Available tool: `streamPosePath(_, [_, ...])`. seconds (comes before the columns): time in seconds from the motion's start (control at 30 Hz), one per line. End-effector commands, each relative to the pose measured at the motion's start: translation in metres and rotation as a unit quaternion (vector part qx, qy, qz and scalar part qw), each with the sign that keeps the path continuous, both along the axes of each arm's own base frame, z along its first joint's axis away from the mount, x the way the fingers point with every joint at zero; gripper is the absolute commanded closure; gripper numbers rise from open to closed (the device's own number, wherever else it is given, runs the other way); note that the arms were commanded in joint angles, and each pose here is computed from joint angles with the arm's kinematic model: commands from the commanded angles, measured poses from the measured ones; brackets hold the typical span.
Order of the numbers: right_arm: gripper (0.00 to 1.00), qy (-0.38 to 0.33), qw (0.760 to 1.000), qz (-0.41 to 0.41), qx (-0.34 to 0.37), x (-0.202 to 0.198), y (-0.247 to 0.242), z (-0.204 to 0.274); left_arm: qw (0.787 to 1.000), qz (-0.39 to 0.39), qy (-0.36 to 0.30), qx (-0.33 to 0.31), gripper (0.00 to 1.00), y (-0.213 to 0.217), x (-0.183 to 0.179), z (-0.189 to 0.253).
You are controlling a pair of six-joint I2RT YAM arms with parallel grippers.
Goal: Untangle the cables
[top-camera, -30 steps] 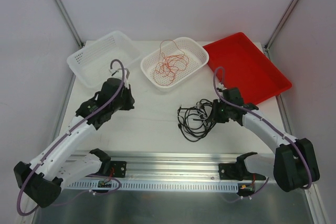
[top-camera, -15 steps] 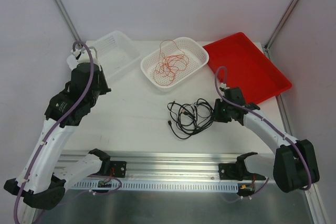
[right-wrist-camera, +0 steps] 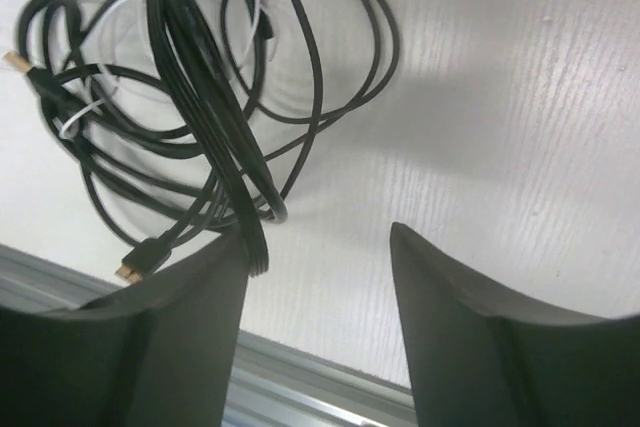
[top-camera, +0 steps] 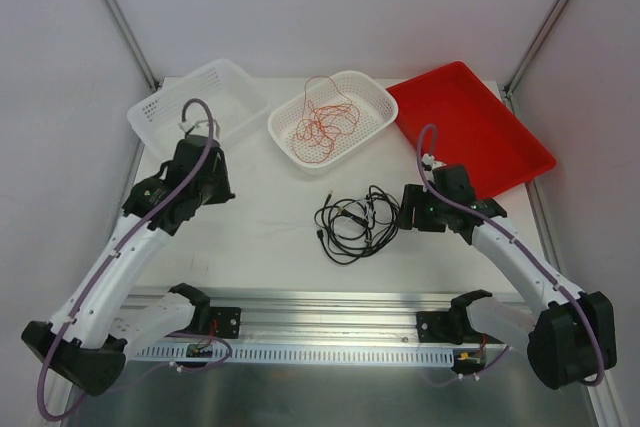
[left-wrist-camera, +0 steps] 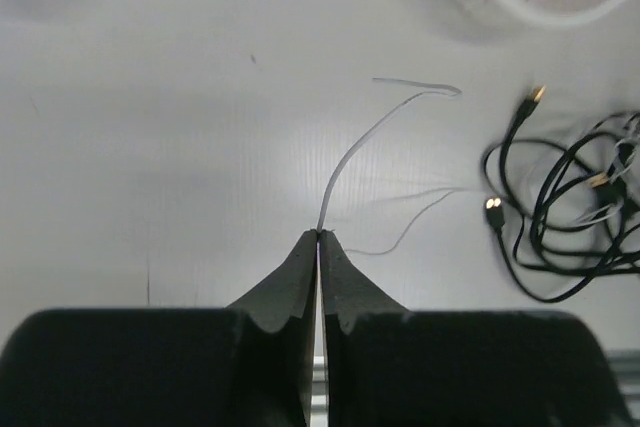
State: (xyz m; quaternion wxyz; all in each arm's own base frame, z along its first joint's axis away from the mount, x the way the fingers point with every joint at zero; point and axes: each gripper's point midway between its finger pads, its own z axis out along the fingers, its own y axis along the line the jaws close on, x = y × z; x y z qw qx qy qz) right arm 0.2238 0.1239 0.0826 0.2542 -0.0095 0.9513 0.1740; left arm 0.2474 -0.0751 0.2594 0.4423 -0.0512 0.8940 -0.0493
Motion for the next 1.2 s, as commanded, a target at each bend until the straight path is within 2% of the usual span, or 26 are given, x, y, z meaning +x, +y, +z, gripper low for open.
streamPosePath(0.0, [0.37,-0.036,0.999,0.034,0.015,0.002,0.012,0.034,0.992,-0.007,0.100,-0.075,0.99,-0.027,-0.018,-0.063])
streamPosePath(0.1, [0.30,-0.043,0.998,0.053,0.009,-0.003,0.018,0.041,0.987,0.019,0.142,-0.077,0.85,-0.023,-0.030,-0.100])
streamPosePath(0.13, [0.28,-0.045,0.997,0.061,0.010,-0.005,0.022,0.043,0.985,0.024,0.155,-0.076,0.74,-0.022,-0.036,-0.111])
streamPosePath(0.17, [0.27,-0.047,0.997,0.065,0.011,-0.007,0.024,0.044,0.983,0.029,0.161,-0.081,0.68,-0.023,-0.038,-0.116])
streamPosePath(0.23, [0.24,-0.046,0.996,0.074,0.011,-0.010,0.029,0.044,0.982,0.021,0.165,-0.093,0.48,-0.028,-0.041,-0.122])
streamPosePath(0.27, [0.23,-0.047,0.996,0.074,0.011,-0.010,0.030,0.044,0.981,0.022,0.166,-0.097,0.29,-0.029,-0.041,-0.124])
streamPosePath(0.37, [0.21,-0.047,0.995,0.084,0.013,-0.013,0.036,0.044,0.980,-0.016,0.167,-0.106,0.16,-0.045,-0.042,-0.125])
streamPosePath(0.6, [0.20,-0.055,0.994,0.096,0.019,-0.015,0.048,0.052,0.970,-0.168,0.148,-0.096,0.17,-0.121,-0.041,-0.121])
streamPosePath(0.77, [0.20,-0.060,0.994,0.087,0.022,-0.014,0.048,0.054,0.955,-0.277,0.092,-0.062,0.23,-0.184,-0.032,-0.110])
streamPosePath(0.97, [0.20,-0.051,0.996,0.071,0.024,-0.020,0.044,0.048,0.930,-0.362,0.068,-0.015,0.30,-0.250,-0.028,-0.118])
streamPosePath(1.17, [0.19,-0.045,0.997,0.054,0.031,-0.026,0.040,0.039,0.922,-0.379,0.077,0.030,0.37,-0.279,-0.014,-0.149])
